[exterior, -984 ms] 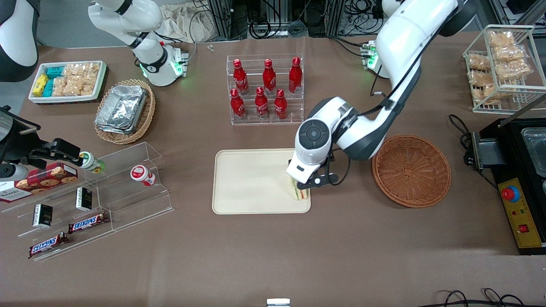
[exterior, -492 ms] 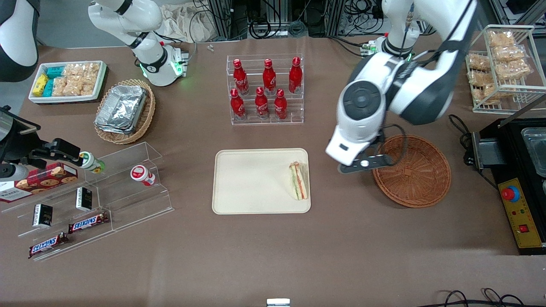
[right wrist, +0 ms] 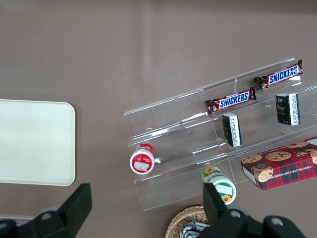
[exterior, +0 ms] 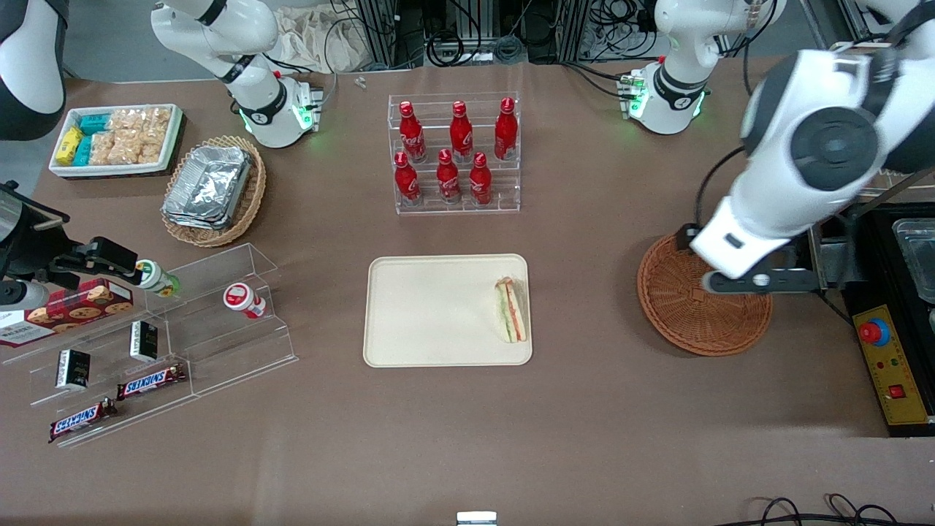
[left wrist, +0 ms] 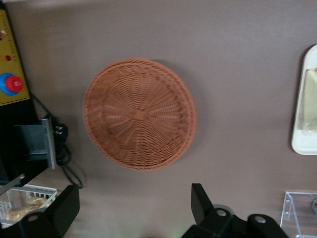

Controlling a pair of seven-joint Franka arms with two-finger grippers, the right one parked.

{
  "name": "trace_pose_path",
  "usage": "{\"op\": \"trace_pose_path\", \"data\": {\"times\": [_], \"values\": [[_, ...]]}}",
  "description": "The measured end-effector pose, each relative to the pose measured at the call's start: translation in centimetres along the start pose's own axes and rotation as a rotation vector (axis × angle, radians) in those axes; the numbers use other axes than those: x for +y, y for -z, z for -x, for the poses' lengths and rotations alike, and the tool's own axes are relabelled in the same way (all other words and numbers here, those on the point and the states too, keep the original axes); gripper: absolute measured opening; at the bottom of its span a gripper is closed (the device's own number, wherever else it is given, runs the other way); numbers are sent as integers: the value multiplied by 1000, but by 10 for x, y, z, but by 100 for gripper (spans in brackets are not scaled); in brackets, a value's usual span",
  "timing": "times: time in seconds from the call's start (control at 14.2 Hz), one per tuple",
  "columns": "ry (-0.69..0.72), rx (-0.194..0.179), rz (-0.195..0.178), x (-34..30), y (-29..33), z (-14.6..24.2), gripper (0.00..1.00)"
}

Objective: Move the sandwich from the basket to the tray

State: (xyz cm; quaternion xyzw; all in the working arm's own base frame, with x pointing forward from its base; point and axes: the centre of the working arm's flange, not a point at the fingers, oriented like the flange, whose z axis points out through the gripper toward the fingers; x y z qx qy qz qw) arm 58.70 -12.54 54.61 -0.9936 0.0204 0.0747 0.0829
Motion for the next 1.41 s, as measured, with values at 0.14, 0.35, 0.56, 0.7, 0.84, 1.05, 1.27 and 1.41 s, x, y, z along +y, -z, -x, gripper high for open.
{"op": "trace_pose_path", "data": {"times": [0.14, 0.35, 0.56, 0.7, 0.84, 1.05, 1.27, 1.41], "values": [[33, -18, 21, -36, 3, 2, 100], [64, -19, 25, -55, 6, 5, 100], [85, -22, 28, -67, 5, 5, 100], [96, -26, 32, -74, 4, 5, 100], [116, -33, 57, -85, 2, 4, 100], [148, -46, 78, -97, -3, 3, 100], [151, -60, 100, -108, -9, 1, 100], [142, -62, 99, -114, -10, 1, 100]]}}
